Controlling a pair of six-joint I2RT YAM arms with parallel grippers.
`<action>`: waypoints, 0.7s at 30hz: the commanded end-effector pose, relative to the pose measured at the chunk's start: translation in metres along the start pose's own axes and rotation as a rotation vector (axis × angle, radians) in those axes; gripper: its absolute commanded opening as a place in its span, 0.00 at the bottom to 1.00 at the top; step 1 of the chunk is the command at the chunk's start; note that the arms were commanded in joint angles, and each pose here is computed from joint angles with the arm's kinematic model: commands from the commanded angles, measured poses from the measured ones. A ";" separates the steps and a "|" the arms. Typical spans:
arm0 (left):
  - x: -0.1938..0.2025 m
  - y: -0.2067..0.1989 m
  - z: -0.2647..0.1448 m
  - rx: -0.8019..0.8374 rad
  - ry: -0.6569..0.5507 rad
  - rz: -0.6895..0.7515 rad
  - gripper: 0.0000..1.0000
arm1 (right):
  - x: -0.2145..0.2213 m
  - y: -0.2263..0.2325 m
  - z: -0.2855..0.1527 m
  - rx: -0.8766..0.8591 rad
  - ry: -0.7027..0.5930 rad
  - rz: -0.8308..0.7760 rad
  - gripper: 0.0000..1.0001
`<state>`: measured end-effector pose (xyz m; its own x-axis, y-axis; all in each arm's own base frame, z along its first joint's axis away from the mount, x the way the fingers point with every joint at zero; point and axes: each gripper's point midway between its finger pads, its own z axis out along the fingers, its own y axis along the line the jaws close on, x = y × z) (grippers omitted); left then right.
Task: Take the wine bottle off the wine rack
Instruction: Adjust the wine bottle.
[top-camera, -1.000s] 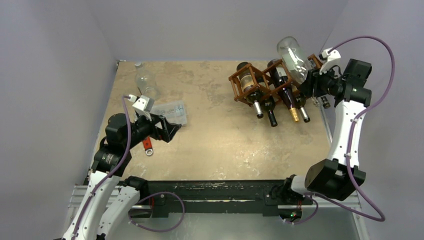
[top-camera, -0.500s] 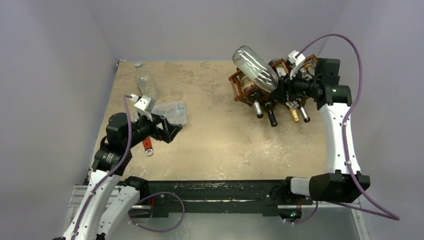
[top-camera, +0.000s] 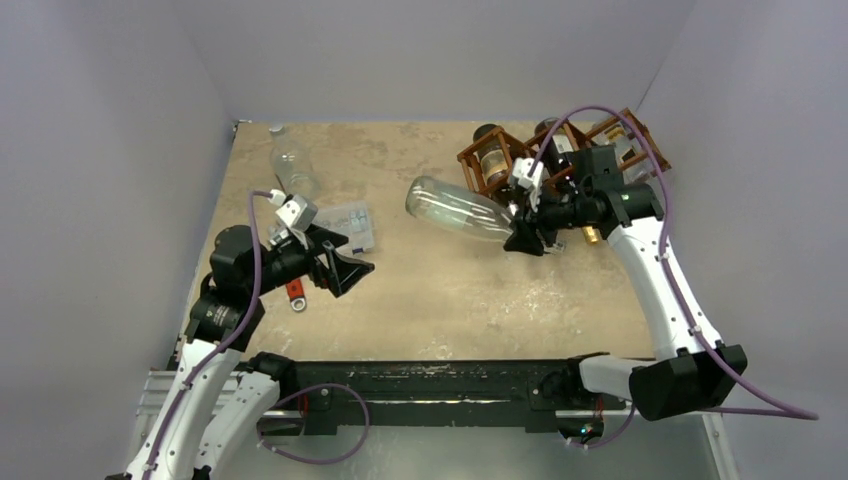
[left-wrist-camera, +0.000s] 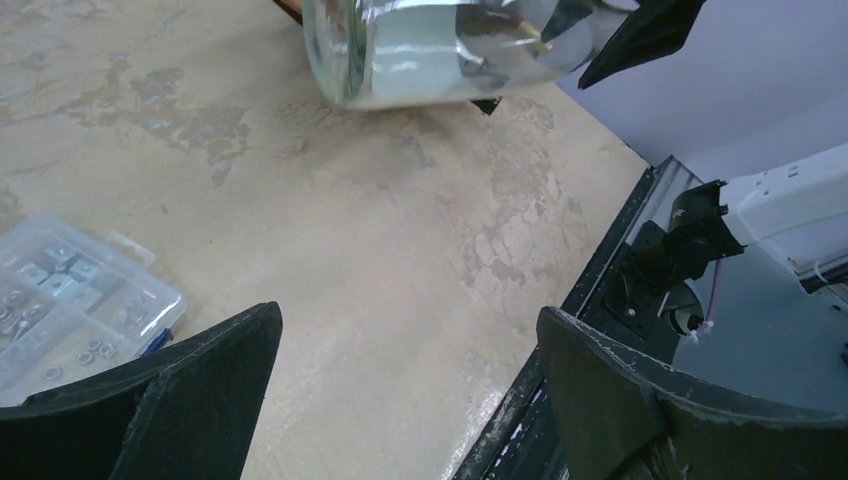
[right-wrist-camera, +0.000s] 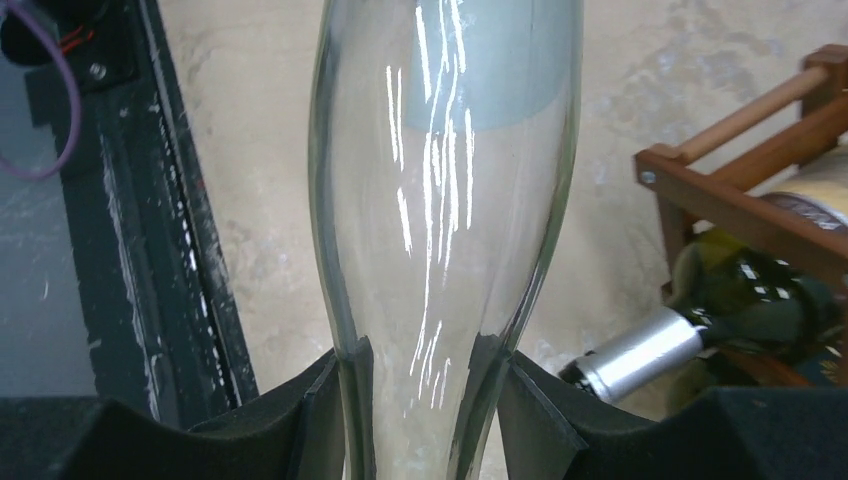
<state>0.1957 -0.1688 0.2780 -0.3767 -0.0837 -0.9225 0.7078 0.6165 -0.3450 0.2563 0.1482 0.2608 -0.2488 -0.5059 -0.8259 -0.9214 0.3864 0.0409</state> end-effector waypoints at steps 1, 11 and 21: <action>-0.010 -0.023 0.001 0.142 -0.034 0.060 1.00 | -0.019 0.023 0.000 -0.061 -0.084 -0.260 0.00; -0.002 -0.036 0.034 0.379 0.049 -0.185 1.00 | 0.031 0.045 0.026 -0.098 0.100 -0.429 0.00; 0.018 -0.054 0.066 0.417 0.082 -0.088 1.00 | 0.055 0.052 0.025 -0.105 0.191 -0.676 0.00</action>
<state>0.1896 -0.2386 0.2570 -0.5945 -0.0524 -0.8024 0.7659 0.2670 -0.5849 0.1921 0.1450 0.1761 0.1284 -0.8129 -0.5681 -0.9824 -0.0259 -0.1850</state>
